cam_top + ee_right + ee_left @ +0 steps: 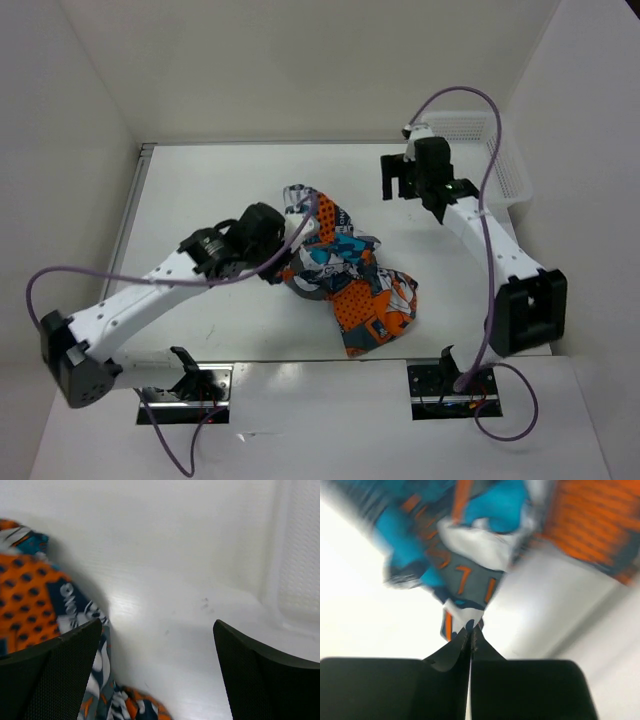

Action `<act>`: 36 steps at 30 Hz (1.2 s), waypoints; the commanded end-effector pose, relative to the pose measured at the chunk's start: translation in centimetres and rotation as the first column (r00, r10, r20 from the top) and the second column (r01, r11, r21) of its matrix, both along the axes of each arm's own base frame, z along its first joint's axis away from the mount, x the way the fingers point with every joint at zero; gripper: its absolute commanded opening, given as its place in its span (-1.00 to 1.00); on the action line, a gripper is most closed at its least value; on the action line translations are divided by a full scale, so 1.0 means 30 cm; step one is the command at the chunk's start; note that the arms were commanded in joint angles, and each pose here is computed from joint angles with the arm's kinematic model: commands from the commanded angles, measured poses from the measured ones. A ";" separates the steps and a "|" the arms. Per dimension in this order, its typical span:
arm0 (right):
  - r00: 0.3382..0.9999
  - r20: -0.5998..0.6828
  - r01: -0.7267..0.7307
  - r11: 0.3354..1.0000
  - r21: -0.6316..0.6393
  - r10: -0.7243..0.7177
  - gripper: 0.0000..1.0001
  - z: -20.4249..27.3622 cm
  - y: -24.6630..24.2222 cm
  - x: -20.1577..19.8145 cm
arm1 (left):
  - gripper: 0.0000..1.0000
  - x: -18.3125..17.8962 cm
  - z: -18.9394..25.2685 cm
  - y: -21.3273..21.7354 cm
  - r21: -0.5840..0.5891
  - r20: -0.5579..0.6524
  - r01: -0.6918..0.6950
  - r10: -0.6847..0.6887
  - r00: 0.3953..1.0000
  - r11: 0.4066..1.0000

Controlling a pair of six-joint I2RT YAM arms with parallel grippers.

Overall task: Fold and stack the shorts
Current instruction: Flatten the shorts out

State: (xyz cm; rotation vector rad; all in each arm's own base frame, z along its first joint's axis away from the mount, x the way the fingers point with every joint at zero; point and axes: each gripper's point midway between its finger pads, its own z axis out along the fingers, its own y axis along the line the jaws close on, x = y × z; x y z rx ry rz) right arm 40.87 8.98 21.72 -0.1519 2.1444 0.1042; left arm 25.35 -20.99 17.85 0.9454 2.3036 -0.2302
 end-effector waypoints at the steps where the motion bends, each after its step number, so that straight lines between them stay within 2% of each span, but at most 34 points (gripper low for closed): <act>1: 0.983 0.137 -0.124 0.992 -0.015 0.125 0.93 0.103 0.192 0.152 | -1.00 -0.181 -0.086 0.002 0.049 -0.103 0.126 -0.121 0.987 0.991; 3: 0.979 0.111 -0.168 0.985 -0.038 0.171 0.93 0.068 0.290 0.254 | -1.00 -0.186 -0.087 -0.013 0.014 -0.094 0.139 -0.137 0.986 0.990; 6: 0.978 0.091 -0.192 0.980 0.059 0.186 0.93 0.027 0.449 0.401 | -1.00 -0.213 -0.097 -0.017 -0.007 -0.119 0.160 -0.160 0.980 0.987; 7: 0.965 0.137 -0.235 0.970 0.069 0.224 0.93 0.083 0.545 0.418 | -1.00 -0.234 -0.106 -0.027 -0.027 -0.145 0.180 -0.182 0.973 0.983; 8: 0.958 0.101 -0.273 0.962 0.026 0.270 0.97 -0.018 0.605 0.442 | -1.00 -0.248 -0.118 -0.029 -0.035 -0.164 0.190 -0.193 0.967 0.981; 10: 0.935 0.113 -0.341 0.940 0.028 0.336 0.97 -0.017 0.715 0.444 | -1.00 -0.256 -0.123 -0.044 -0.070 -0.179 0.202 -0.211 0.961 0.977; 11: 0.912 0.101 -0.403 0.914 0.043 0.398 0.97 -0.045 0.803 0.407 | -1.00 -0.261 -0.122 -0.048 -0.077 -0.184 0.207 -0.218 0.959 0.975; 12: 0.904 0.067 -0.426 0.905 0.027 0.423 0.97 -0.113 0.840 0.397 | -1.00 -0.250 -0.129 -0.041 -0.078 -0.182 0.194 -0.205 0.962 0.978; 14: 0.878 0.054 -0.477 0.878 0.019 0.476 0.99 -0.152 0.929 0.355 | -1.00 -0.249 -0.119 -0.039 -0.098 -0.184 0.189 -0.205 0.961 0.977; 17: 0.846 0.006 -0.533 0.846 -0.019 0.533 0.99 -0.262 1.005 0.308 | -1.00 -0.246 -0.084 -0.053 -0.149 -0.171 0.196 -0.220 0.960 0.969; 22: 0.821 -0.100 -0.568 0.822 -0.042 0.563 0.99 -0.409 1.000 0.225 | -1.00 -0.241 -0.090 -0.028 -0.165 -0.161 0.175 -0.201 0.966 0.971; 23: 0.812 -0.116 -0.579 0.814 -0.043 0.572 0.92 -0.430 1.013 0.200 | -1.00 -0.234 -0.091 -0.021 -0.169 -0.155 0.165 -0.192 0.969 0.972; 24: 0.803 -0.143 -0.589 0.807 -0.045 0.578 0.73 -0.462 1.011 0.165 | -1.00 -0.234 -0.091 -0.021 -0.170 -0.155 0.165 -0.192 0.969 0.972; 27: 0.810 -0.213 -0.571 0.818 -0.072 0.547 0.39 -0.555 0.968 0.114 | -1.00 -0.234 -0.093 -0.010 -0.170 -0.154 0.156 -0.183 0.971 0.973; 30: 0.844 -0.231 -0.518 0.846 -0.123 0.483 -0.20 -0.597 0.911 0.115 | -1.00 -0.229 -0.088 0.006 -0.170 -0.141 0.143 -0.167 0.976 0.975; 31: 0.871 -0.199 -0.481 0.863 -0.156 0.449 -0.62 -0.566 0.894 0.143 | -1.00 -0.221 -0.088 0.012 -0.170 -0.141 0.132 -0.157 0.978 0.977; 33: 0.892 -0.165 -0.446 0.877 -0.181 0.420 -0.94 -0.536 0.881 0.168 | -1.00 -0.209 -0.077 0.017 -0.179 -0.125 0.123 -0.146 0.981 0.976; 35: 0.911 -0.101 -0.411 0.895 -0.174 0.399 -1.00 -0.458 0.896 0.208 | -1.00 -0.138 -0.055 0.050 -0.172 -0.076 0.059 -0.073 0.995 0.983; 36: 0.918 -0.037 -0.396 0.904 -0.161 0.395 -1.00 -0.367 0.924 0.248 | -1.00 -0.103 -0.051 0.075 -0.157 -0.050 0.019 -0.027 0.998 0.987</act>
